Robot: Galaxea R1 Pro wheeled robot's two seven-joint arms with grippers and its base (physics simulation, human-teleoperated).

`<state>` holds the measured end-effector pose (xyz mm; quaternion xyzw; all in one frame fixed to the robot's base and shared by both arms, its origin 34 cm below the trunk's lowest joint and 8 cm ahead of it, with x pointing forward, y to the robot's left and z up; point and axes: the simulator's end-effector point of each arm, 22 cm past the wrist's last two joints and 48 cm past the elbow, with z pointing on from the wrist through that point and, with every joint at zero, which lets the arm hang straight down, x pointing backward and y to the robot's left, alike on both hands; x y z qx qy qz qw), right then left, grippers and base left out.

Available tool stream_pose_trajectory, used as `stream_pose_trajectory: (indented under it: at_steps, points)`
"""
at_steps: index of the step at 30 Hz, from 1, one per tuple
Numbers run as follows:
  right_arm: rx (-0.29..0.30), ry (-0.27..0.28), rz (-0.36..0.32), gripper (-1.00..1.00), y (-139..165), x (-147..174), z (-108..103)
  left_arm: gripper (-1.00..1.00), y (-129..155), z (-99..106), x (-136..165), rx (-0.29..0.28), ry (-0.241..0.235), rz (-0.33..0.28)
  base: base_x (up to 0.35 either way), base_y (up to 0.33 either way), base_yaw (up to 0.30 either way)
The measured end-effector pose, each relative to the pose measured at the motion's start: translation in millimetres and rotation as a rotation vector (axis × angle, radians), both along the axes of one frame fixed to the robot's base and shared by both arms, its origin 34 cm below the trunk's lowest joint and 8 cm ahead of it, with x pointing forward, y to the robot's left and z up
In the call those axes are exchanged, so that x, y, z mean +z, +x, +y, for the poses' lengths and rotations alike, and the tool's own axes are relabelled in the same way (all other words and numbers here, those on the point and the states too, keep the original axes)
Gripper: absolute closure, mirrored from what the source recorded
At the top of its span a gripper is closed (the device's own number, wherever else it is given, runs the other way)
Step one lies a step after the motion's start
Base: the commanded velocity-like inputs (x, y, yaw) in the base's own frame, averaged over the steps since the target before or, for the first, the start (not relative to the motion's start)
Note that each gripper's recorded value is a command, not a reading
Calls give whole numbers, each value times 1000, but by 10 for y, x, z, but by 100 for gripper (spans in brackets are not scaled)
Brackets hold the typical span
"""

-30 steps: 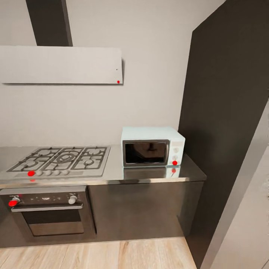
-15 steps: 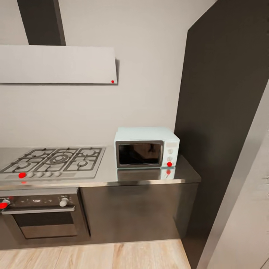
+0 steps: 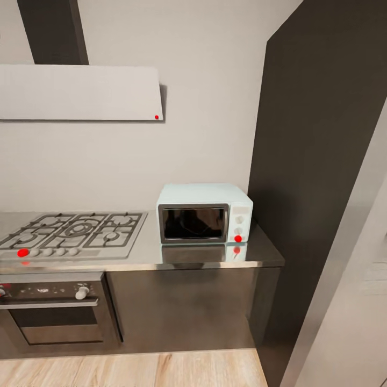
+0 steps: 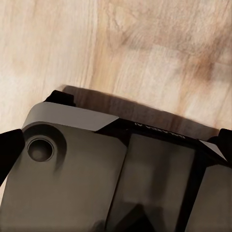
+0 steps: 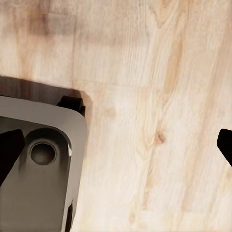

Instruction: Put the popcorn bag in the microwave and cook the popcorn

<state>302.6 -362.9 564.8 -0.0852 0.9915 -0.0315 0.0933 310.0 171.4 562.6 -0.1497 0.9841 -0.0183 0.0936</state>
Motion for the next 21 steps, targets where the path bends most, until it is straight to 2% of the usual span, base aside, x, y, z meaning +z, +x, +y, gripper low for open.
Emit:
stream_pose_trajectory:
  at_steps: [21]
  points:
    - [-1, 3, 9, -100, -19, -10, 40, -100, 0, 1, 0, 0, 0, 0, 0, 0, 0]
